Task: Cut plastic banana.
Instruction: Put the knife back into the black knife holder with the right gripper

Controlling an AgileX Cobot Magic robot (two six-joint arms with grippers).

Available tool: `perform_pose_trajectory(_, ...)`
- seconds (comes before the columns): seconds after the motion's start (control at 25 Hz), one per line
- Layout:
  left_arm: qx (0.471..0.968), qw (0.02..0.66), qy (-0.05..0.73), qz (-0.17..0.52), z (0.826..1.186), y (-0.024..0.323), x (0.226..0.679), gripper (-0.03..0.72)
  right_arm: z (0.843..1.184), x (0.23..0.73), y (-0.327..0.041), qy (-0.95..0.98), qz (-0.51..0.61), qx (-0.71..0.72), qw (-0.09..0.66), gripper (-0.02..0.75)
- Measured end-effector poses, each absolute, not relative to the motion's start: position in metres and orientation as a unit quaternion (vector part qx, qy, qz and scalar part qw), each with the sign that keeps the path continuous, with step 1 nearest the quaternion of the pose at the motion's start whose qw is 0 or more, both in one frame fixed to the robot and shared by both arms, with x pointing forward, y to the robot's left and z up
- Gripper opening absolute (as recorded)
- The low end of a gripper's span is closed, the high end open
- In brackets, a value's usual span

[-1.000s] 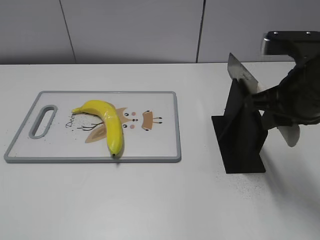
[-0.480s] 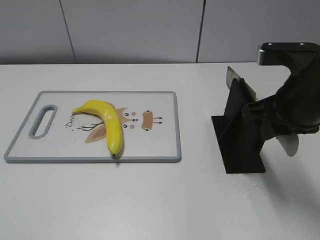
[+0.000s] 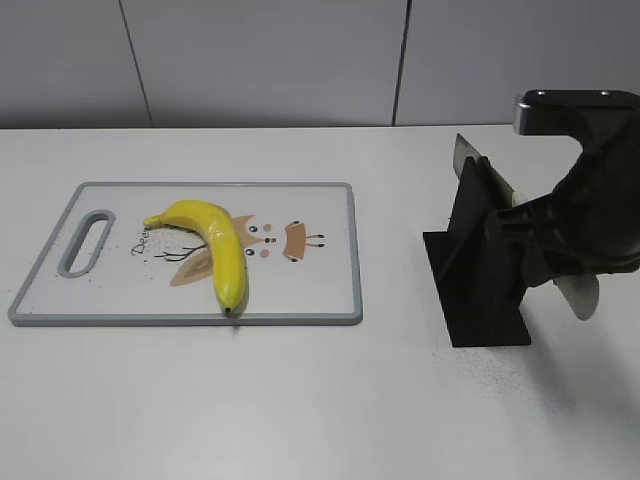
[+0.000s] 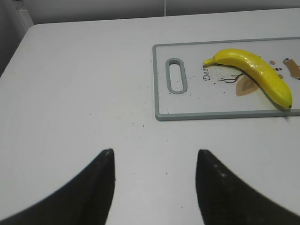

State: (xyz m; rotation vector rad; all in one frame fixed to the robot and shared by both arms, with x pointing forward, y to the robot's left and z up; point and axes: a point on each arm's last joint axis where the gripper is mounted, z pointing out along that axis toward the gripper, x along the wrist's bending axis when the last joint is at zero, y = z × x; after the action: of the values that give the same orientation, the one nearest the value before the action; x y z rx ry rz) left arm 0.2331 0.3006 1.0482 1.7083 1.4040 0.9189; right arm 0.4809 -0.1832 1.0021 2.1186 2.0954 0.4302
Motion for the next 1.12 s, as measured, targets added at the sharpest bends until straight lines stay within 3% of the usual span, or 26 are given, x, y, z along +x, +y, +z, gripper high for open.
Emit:
perform_pose_trajectory(0.12,0.664,0.365,0.546,0.357,1.048,0.301,0.233,0.518,1.002,0.479,-0.183,0.698,0.136,0.701,0.055,0.269)
perform_pose_trajectory(0.28,0.664,0.365,0.546,0.357,1.048,0.301,0.233,0.517,1.002,0.478,-0.182,0.707,0.136,0.692,0.052,0.542)
perform_pose_trajectory(0.36,0.664,0.365,0.546,0.357,1.048,0.301,0.233,0.517,1.002,0.478,-0.182,0.708,0.137,0.691,0.052,0.622)
perform_pose_trajectory(0.6,0.664,0.365,0.546,0.357,1.048,0.301,0.233,0.519,1.022,0.485,-0.178,0.712,0.169,0.678,0.065,0.656)
perform_pose_trajectory(0.76,0.664,0.365,0.546,0.357,1.048,0.301,0.233,0.574,1.054,0.483,-0.179,0.723,0.213,0.651,0.088,0.656)
perform_pose_trajectory(1.12,0.664,0.365,0.546,0.357,1.048,0.301,0.233,0.598,1.105,0.44,-0.2,0.769,0.246,0.576,0.126,0.614)
